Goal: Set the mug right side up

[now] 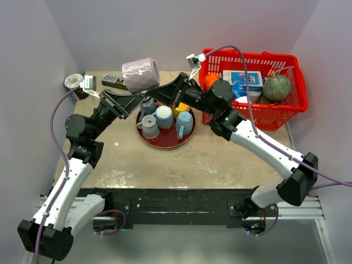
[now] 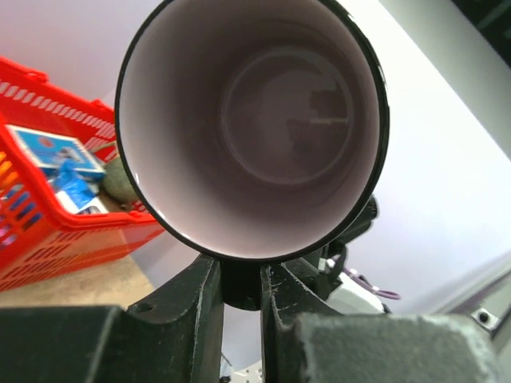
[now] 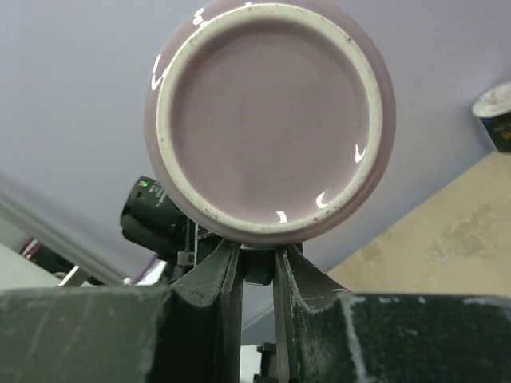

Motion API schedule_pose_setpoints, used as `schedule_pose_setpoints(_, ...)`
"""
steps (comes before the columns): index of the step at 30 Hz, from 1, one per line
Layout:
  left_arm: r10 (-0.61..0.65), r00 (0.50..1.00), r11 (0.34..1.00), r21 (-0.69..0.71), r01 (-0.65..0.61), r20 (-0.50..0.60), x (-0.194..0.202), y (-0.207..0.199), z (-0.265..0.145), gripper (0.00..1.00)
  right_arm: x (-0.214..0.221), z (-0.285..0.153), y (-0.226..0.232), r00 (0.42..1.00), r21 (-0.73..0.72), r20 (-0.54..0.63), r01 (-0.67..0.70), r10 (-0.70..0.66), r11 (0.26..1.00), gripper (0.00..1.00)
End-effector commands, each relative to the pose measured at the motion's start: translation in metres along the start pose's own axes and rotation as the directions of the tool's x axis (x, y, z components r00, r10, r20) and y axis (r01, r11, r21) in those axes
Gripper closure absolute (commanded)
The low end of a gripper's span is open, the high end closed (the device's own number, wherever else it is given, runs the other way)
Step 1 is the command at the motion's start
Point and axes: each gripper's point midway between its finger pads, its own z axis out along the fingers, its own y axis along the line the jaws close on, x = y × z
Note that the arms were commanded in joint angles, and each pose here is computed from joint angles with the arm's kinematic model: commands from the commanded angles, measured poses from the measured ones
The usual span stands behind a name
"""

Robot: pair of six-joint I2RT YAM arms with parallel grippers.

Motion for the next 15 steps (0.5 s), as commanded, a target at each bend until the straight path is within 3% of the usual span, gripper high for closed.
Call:
schedule_pose_setpoints(1, 0.14, 0.986, 0.99, -0.038, -0.137, 0.09, -0.019, -0.007, -0.001, 1.0, 0.014, -0.006, -0.031, 0.999, 0.174, -0.027, 0.038, -0.034, 0.984, 0.86)
schedule_pose_setpoints(6, 0.208, 0.972, 0.974, -0.112, -0.196, 0.109, -0.026, 0.002, -0.005, 1.0, 0.026, -0.008, -0.059, 0.999, 0.274, -0.044, 0.012, 0.0, 0.962, 0.49)
schedule_pose_setpoints(9, 0.257, 0.962, 0.953, -0.191, -0.236, 0.096, -0.03, 0.011, -0.007, 1.0, 0.031, -0.008, -0.068, 0.999, 0.304, -0.053, 0.007, 0.009, 0.953, 0.36)
schedule_pose_setpoints(10, 0.27, 0.959, 0.946, -0.21, -0.247, 0.09, -0.031, 0.013, -0.008, 1.0, 0.034, -0.007, -0.073, 0.998, 0.314, -0.06, 0.005, 0.015, 0.949, 0.27)
schedule_pose_setpoints(15, 0.37, 0.929, 0.862, -0.383, -0.332, 0.027, -0.042, 0.034, -0.018, 1.0, 0.052, -0.004, -0.093, 0.991, 0.362, -0.121, -0.005, 0.053, 0.932, 0.17)
